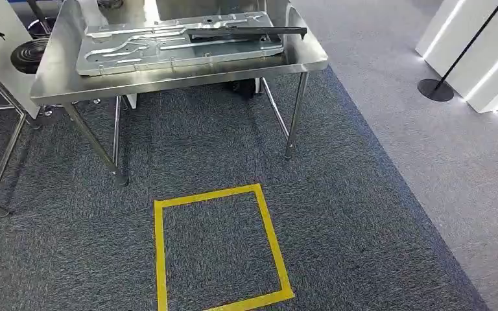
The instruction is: Take the parts from the cabinet and place them on the table.
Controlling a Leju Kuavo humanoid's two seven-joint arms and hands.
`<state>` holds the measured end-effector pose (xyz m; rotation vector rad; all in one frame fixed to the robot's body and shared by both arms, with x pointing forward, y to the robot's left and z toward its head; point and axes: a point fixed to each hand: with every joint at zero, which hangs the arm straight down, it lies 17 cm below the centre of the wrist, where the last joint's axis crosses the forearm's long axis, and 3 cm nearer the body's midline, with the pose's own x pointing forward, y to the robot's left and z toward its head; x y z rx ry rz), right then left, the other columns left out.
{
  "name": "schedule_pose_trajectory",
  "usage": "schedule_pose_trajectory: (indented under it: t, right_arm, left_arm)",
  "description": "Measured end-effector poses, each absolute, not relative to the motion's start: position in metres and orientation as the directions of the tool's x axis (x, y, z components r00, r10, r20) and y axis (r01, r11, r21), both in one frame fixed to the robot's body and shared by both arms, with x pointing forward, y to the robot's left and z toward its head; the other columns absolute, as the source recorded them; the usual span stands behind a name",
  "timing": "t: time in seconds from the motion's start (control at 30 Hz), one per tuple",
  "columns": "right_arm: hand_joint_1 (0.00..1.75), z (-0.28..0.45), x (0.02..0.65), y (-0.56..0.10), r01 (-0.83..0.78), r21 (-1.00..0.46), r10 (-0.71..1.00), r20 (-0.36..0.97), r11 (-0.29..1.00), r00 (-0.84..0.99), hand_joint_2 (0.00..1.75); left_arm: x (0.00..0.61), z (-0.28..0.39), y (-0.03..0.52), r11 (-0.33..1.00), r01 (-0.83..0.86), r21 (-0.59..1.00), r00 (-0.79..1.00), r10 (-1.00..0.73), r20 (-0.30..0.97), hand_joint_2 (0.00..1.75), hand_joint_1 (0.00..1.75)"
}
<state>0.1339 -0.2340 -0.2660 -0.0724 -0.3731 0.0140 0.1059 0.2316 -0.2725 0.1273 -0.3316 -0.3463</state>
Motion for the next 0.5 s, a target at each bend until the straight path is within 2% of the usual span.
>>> schedule_pose_trajectory:
  t: [0.23, 0.5]
  right_arm:
    - [0.0, -0.265, 0.139, -0.234, -0.049, -0.063, 0.069, 0.374, 0.997, 0.925, 1.75]
    - [0.0, -0.257, 0.167, -0.245, -0.03, -0.065, 0.055, 0.424, 0.997, 0.904, 1.75]
  left_arm:
    - [0.093, -0.274, 0.217, 0.957, 0.273, 0.096, 0.923, -0.289, 0.253, 1.75, 0.0]
    - [0.042, -0.281, 0.226, 0.979, 0.193, 0.063, 0.963, -0.201, 0.181, 1.75, 0.0]
